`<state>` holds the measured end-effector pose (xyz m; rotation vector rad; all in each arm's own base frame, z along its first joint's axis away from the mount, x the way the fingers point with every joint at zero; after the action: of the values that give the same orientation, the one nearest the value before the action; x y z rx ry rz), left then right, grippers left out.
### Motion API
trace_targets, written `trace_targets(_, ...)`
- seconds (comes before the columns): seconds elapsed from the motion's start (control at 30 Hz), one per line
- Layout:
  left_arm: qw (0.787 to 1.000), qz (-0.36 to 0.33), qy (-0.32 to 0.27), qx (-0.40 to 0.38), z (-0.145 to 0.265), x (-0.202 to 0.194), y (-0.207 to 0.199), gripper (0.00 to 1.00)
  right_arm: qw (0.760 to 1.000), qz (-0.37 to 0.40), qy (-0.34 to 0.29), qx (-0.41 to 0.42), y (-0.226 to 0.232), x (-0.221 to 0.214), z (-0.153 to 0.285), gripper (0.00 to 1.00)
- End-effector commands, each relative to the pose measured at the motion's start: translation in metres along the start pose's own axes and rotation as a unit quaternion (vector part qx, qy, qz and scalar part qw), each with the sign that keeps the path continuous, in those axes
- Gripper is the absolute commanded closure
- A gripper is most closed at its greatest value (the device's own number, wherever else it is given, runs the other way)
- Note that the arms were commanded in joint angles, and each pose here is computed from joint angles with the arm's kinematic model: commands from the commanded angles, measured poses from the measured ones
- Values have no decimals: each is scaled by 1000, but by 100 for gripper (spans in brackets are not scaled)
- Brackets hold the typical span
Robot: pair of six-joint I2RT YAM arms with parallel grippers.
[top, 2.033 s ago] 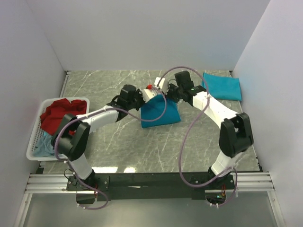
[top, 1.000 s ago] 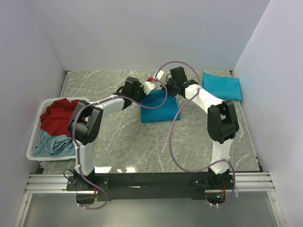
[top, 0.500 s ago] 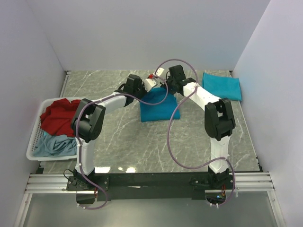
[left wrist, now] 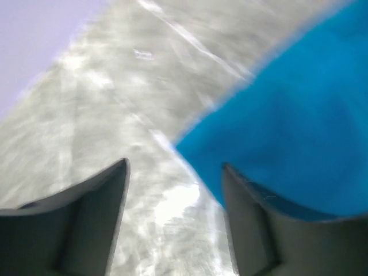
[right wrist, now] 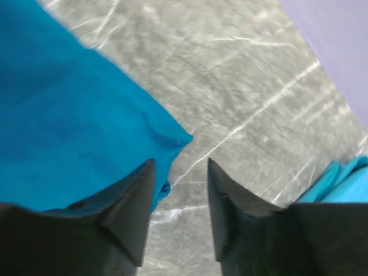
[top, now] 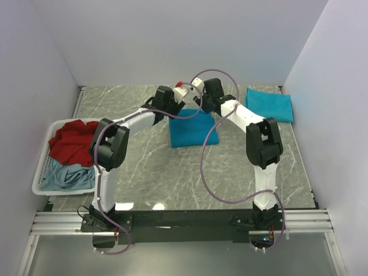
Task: Fold and stack the t-shirts
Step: Fold the tshirt, then neatly place the folded tshirt to the corner
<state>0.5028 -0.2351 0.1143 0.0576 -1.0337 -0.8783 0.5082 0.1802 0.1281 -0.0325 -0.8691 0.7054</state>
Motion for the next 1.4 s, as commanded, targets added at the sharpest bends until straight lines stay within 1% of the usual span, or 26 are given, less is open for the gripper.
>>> trace_targets(0.0, 980, 113, -30, 159, 33, 45, 73, 24, 992, -76, -66, -73, -35, 42, 28, 50)
trace_targets(0.03, 976, 131, -40, 167, 49, 57, 83, 21, 992, -83, -70, -63, -35, 44, 33, 46)
trace_targets(0.1, 974, 166, -43, 147, 65, 62, 86, 19, 989, -125, -71, -17, -34, 43, 46, 40)
trace_targets(0.13, 978, 174, -56, 103, 70, 67, 76, 19, 987, -144, -72, 2, -34, 44, 52, 37)
trace_targets(0.17, 974, 198, -78, 80, 87, 77, 75, 16, 980, -172, -60, 76, -18, 39, 57, 33)
trace_targets(0.2, 972, 210, -87, 50, 93, 80, 67, 11, 973, -201, -54, 97, -26, 30, 61, 32)
trace_targets(0.23, 971, 212, -106, -15, 105, 85, 46, 1, 965, -225, -51, 129, -23, 27, 62, 27)
trace_targets(0.27, 966, 229, -112, -46, 110, 86, 35, 1, 951, -263, -31, 158, -17, 17, 61, 25)
trace_targets(0.3, 961, 241, -107, -83, 110, 77, 17, 0, 937, -289, -24, 195, -15, 6, 62, 23)
trace_targets(0.33, 955, 247, -117, -110, 117, 80, 9, 2, 929, -307, -16, 205, -14, -1, 61, 23)
trace_targets(0.37, 942, 266, -122, -163, 121, 83, -9, 6, 922, -326, -8, 211, -12, -8, 58, 23)
trace_targets(0.4, 934, 275, -125, -191, 123, 84, -19, 10, 918, -335, 7, 213, -9, -20, 55, 23)
trace_targets(0.43, 922, 298, -118, -217, 119, 80, -31, 17, 916, -341, 14, 209, -7, -25, 52, 23)
trace_targets(0.47, 911, 303, -120, -252, 119, 80, -43, 20, 911, -359, 28, 203, -6, -31, 49, 23)
trace_targets(0.5, 906, 310, -116, -264, 114, 77, -50, 24, 909, -365, 37, 199, -4, -37, 46, 22)
trace_targets(0.53, 900, 320, -98, -280, 104, 69, -65, 28, 901, -383, 47, 198, -1, -40, 43, 22)
trace_targets(0.57, 896, 324, -87, -292, 98, 65, -74, 28, 893, -400, 57, 198, 2, -44, 38, 22)
trace_targets(0.67, 888, 334, -44, -314, 73, 48, -103, 33, 881, -430, 75, 184, 7, -55, 28, 22)
trace_targets(0.7, 886, 334, -37, -321, 68, 46, -108, 35, 878, -436, 82, 178, 7, -58, 25, 21)
trace_targets(0.73, 883, 337, -14, -327, 58, 34, -121, 39, 878, -440, 89, 165, 6, -62, 22, 21)
trace_targets(0.77, 882, 341, -2, -325, 54, 28, -125, 39, 874, -448, 105, 158, 8, -70, 16, 21)
trace_targets(0.83, 881, 339, 20, -330, 48, 14, -140, 40, 871, -454, 116, 149, 8, -77, 11, 21)
trace_targets(0.93, 881, 338, 48, -329, 46, -4, -153, 40, 857, -469, 145, 155, 20, -91, 3, 21)
trace_targets(1.13, 881, 337, 113, -313, 40, -42, -170, 39, 848, -471, 169, 176, 44, -95, -2, 22)
trace_targets(1.27, 882, 335, 117, -310, 38, -45, -173, 39, 834, -480, 182, 201, 62, -94, -3, 25)
trace_targets(1.37, 883, 333, 115, -310, 38, -43, -171, 39, 828, -482, 189, 217, 74, -93, -5, 30)
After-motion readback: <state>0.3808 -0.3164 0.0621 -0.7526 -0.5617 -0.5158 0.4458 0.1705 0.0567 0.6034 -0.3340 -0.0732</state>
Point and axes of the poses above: each gripper's point midway between its finger pads, its own z axis back along the fingers, its own y axis along the line the jaws close on, x = y × z, the point moved 3 cm from there along z, back along the fingers, and after that the axes turned 8 degrees about -z, right-handed, at the moved point
